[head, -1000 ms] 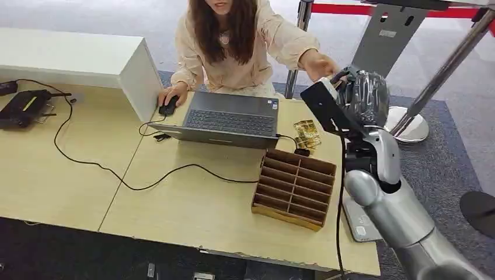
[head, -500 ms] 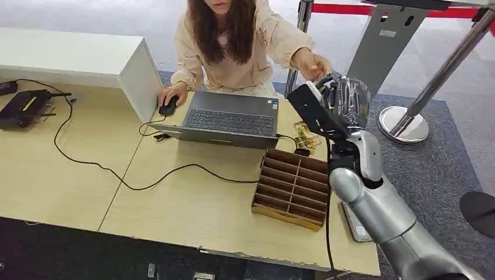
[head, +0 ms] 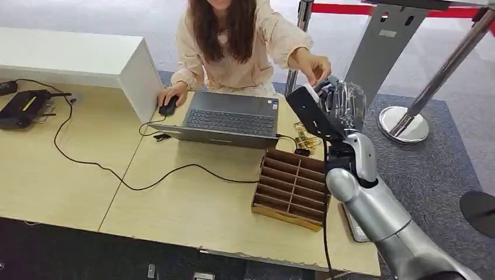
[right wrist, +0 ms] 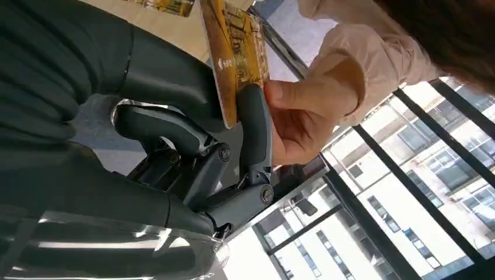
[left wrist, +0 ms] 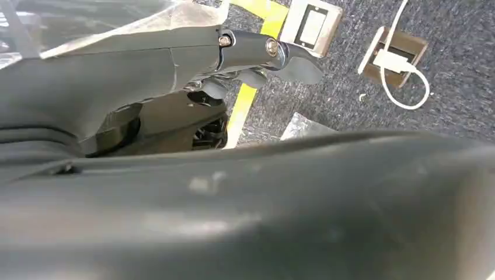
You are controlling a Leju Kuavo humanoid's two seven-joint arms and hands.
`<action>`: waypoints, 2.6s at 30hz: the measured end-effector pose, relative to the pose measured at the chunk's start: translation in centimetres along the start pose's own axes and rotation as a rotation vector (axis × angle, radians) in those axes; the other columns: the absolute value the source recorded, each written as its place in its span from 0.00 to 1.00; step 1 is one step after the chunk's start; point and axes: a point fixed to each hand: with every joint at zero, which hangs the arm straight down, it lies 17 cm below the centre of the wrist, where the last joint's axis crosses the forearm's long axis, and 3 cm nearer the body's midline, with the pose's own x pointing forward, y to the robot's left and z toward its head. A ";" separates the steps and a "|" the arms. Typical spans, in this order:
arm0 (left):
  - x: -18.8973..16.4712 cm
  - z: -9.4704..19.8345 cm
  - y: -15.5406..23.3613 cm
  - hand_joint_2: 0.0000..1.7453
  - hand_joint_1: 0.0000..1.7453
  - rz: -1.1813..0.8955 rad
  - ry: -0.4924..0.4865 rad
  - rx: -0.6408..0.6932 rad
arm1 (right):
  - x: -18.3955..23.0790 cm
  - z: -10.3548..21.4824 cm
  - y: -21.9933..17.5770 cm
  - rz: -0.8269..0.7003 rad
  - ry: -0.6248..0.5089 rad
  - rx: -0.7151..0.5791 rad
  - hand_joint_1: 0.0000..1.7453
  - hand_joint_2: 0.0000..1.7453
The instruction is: Pass the card to the sensor for recognition and then transmit it.
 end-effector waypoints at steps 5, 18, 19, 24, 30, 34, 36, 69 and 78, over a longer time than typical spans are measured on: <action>0.0 0.0 0.0 0.00 0.00 0.000 0.000 0.000 | -0.3 0.0 0.0 0.001 0.012 -0.003 1.00 1.00; -0.1 0.1 -0.2 0.00 0.00 0.001 0.002 -0.003 | -0.4 -0.2 -1.0 -0.024 0.010 -0.044 0.00 0.00; -0.1 0.1 -0.2 0.00 0.00 0.001 0.002 -0.003 | -0.4 -0.2 -1.1 -0.034 0.008 -0.048 0.00 0.00; -0.1 0.1 -0.2 0.00 0.00 0.000 -0.002 -0.001 | 0.1 -0.2 -2.0 -0.082 -0.011 -0.082 0.00 0.00; 0.0 0.0 0.1 0.00 0.00 0.002 -0.007 0.012 | 1.2 0.4 -2.9 -0.226 -0.039 -0.101 0.00 0.00; 0.1 0.0 0.5 0.00 0.00 0.010 -0.008 0.031 | 2.3 1.8 -2.7 -0.449 -0.061 -0.083 0.00 0.00; 0.1 -0.1 0.7 0.00 0.00 0.015 -0.007 0.041 | 2.9 3.0 -2.3 -0.565 -0.066 -0.073 0.00 0.00; -0.9 -0.2 3.2 0.00 0.00 -0.040 0.045 0.171 | 11.0 15.1 -2.5 -1.944 -0.124 0.288 0.00 0.00; -1.0 -0.2 3.1 0.00 0.00 -0.043 0.055 0.167 | 13.3 17.1 -0.2 -1.974 -0.127 0.426 0.00 0.00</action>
